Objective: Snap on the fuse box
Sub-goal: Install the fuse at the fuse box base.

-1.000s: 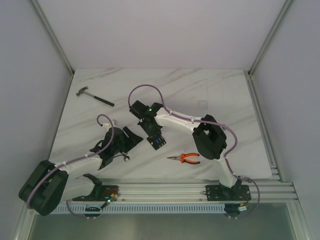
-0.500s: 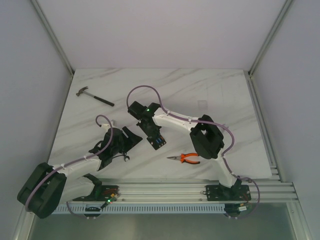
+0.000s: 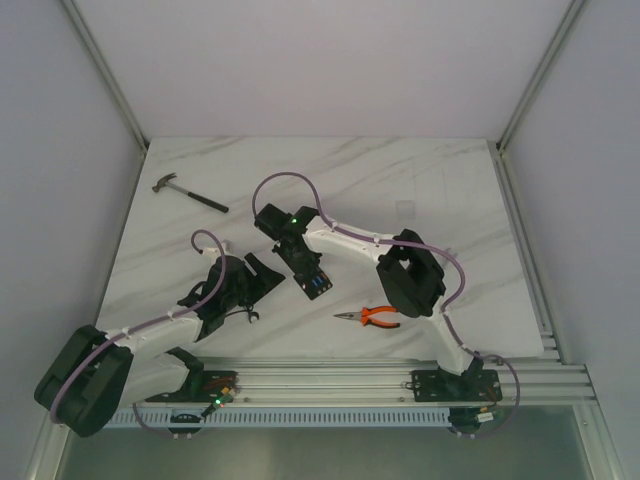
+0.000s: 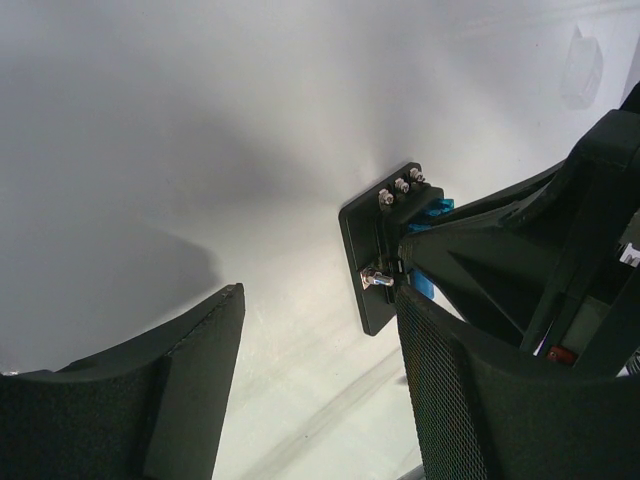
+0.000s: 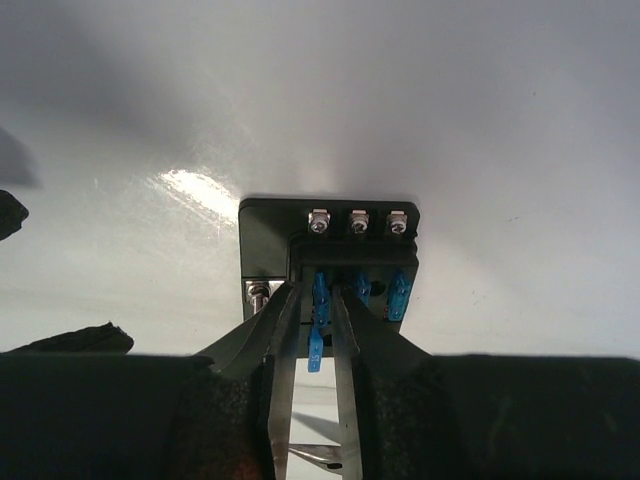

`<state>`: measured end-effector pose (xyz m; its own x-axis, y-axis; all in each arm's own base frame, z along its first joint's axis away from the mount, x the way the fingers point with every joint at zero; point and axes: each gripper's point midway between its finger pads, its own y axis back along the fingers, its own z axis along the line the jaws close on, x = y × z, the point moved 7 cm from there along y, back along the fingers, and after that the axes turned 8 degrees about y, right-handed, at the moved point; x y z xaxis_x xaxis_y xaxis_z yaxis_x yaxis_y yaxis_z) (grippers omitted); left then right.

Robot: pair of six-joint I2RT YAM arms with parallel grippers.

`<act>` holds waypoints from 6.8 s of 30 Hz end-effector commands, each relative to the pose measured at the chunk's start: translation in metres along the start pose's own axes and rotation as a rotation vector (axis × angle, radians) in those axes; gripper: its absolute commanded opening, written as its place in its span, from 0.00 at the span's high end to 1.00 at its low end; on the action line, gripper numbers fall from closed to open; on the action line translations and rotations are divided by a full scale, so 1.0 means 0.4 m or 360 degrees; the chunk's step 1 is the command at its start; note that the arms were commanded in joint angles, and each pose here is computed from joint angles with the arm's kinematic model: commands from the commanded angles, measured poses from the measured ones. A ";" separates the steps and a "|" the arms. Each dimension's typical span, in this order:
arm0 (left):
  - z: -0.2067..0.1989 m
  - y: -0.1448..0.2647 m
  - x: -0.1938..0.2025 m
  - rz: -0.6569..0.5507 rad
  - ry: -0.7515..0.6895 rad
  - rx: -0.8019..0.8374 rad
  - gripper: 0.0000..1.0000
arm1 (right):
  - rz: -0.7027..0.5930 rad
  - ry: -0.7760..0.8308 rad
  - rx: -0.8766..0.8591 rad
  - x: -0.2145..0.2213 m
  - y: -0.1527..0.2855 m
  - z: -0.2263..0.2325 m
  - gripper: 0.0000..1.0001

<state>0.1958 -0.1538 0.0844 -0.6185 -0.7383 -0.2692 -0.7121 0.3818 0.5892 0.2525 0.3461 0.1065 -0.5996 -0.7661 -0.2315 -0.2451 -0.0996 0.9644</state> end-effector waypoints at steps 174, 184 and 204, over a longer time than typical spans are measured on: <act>-0.011 -0.107 0.102 0.0327 0.0062 0.0056 0.74 | 0.0344 -0.0033 -0.0062 0.199 -0.214 0.020 1.00; -0.025 -0.104 0.098 0.0318 0.0032 0.0072 0.74 | -0.0260 -0.0126 -0.0107 0.003 0.034 -0.005 0.96; -0.027 -0.107 0.099 0.0328 0.0021 0.0074 0.73 | -0.0240 -0.0147 -0.0071 0.006 0.034 -0.021 0.84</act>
<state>0.2089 -0.2089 0.0638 -0.7437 -0.6572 -0.1227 -0.6000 0.5752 0.5560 0.2516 0.3366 0.1253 -0.6199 -0.6758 -0.3988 -0.3137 -0.2524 0.9153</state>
